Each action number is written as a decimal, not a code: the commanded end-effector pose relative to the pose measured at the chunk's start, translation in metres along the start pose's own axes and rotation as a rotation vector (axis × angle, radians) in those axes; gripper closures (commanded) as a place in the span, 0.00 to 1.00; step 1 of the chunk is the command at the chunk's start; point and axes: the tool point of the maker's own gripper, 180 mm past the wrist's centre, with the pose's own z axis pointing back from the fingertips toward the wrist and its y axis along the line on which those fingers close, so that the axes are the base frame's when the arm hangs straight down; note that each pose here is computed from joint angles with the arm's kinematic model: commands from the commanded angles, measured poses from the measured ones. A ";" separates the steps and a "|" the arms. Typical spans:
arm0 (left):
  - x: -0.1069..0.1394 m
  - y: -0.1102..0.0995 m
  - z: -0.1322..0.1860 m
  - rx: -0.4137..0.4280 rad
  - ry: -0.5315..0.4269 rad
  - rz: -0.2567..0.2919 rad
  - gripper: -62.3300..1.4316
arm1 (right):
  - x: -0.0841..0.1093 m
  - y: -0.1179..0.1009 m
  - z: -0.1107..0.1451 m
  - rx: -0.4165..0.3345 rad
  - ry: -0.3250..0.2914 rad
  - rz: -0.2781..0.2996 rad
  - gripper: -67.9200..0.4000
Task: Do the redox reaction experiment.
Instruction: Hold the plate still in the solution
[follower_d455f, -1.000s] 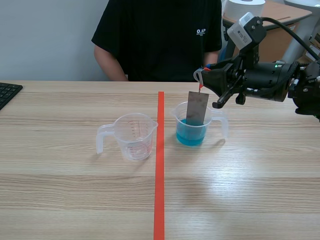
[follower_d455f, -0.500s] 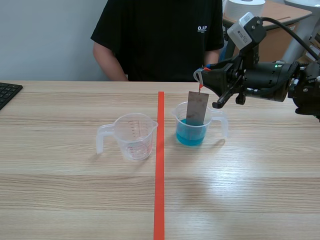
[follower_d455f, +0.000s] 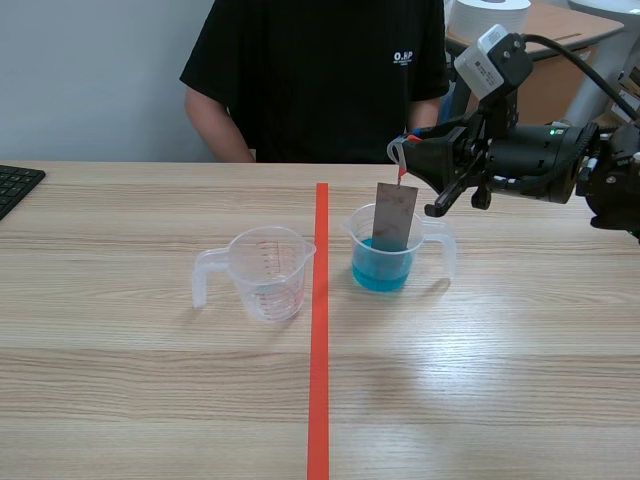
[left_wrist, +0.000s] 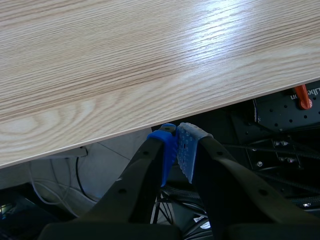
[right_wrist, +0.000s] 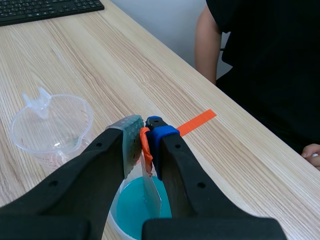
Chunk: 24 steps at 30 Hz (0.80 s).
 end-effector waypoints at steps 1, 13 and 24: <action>0.005 0.002 0.000 0.000 -0.017 -0.002 0.93 | 0.022 -0.009 0.002 -0.003 -0.034 0.043 0.97; 0.005 0.002 0.000 0.000 -0.017 -0.002 0.93 | 0.061 -0.007 0.014 0.021 -0.089 0.066 0.97; 0.005 0.002 0.000 0.000 -0.017 -0.002 0.93 | 0.094 0.005 0.024 0.064 -0.130 0.110 0.97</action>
